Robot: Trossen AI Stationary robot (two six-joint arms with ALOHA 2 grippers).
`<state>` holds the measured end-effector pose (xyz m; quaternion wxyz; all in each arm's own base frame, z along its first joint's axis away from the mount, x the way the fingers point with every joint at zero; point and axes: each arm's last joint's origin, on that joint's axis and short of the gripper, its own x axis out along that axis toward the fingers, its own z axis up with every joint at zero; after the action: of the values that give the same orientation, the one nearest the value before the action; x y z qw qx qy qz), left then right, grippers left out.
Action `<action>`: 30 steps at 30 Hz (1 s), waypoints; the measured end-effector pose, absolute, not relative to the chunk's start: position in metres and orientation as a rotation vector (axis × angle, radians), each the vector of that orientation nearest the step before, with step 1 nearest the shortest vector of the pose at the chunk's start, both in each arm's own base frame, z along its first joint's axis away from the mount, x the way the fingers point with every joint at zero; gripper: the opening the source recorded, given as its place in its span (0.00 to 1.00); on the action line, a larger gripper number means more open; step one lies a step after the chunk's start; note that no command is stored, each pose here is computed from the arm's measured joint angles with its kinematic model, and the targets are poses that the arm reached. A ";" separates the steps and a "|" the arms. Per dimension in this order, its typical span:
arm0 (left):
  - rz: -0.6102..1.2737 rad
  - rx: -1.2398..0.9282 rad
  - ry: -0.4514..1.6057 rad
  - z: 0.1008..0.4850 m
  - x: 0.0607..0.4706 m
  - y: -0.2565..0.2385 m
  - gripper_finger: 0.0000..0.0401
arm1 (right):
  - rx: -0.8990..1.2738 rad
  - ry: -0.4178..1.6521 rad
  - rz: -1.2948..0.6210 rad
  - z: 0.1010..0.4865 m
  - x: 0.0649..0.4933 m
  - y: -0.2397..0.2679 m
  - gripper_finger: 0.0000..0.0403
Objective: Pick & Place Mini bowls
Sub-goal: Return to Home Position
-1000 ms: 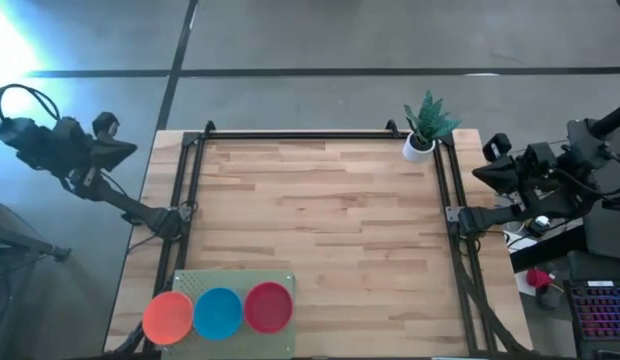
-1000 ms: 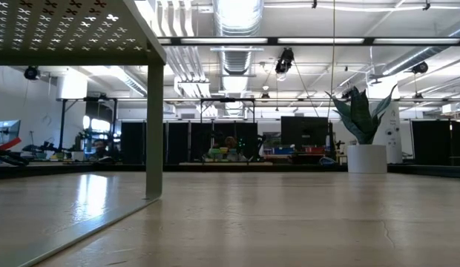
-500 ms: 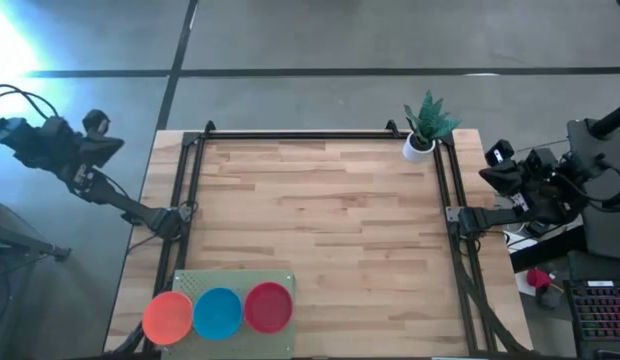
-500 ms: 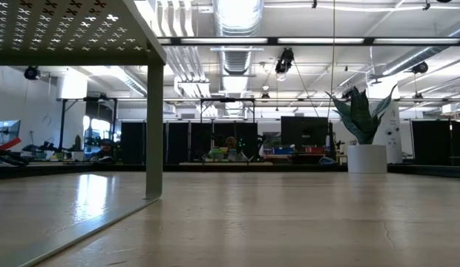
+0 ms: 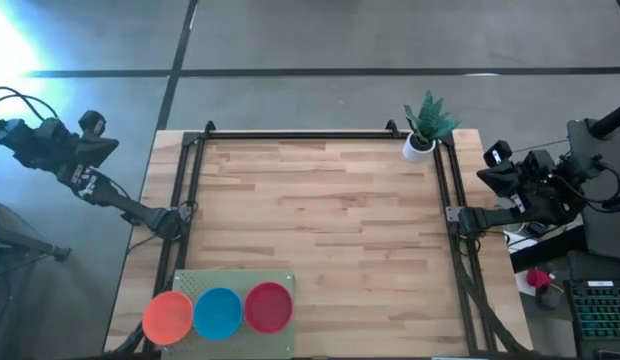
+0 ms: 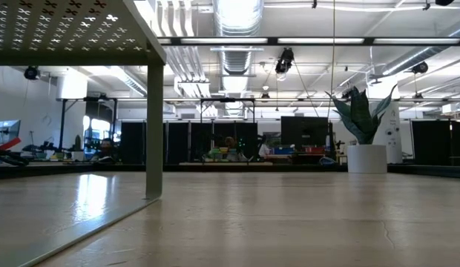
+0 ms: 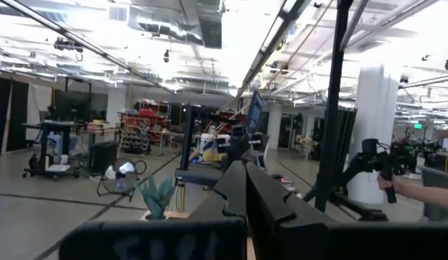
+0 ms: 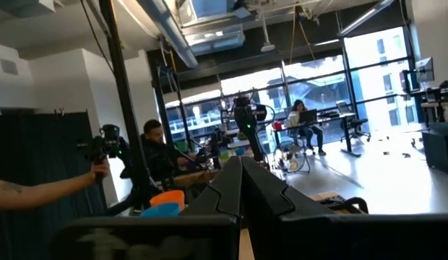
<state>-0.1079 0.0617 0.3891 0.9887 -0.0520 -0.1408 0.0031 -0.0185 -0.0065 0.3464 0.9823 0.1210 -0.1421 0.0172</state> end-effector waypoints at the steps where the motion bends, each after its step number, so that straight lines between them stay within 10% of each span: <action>1: 0.007 -0.105 -0.289 0.388 -0.110 0.062 0.00 | 0.245 -0.288 0.035 0.347 -0.019 -0.007 0.02; 30: -0.061 0.008 -0.164 0.361 -0.063 0.040 0.00 | 0.132 -0.293 0.023 0.323 0.014 -0.002 0.02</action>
<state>-0.0631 0.0395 0.3612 0.9962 0.0042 -0.0818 -0.0307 0.0139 -0.0018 0.3228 0.9871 0.0656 -0.1457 0.0116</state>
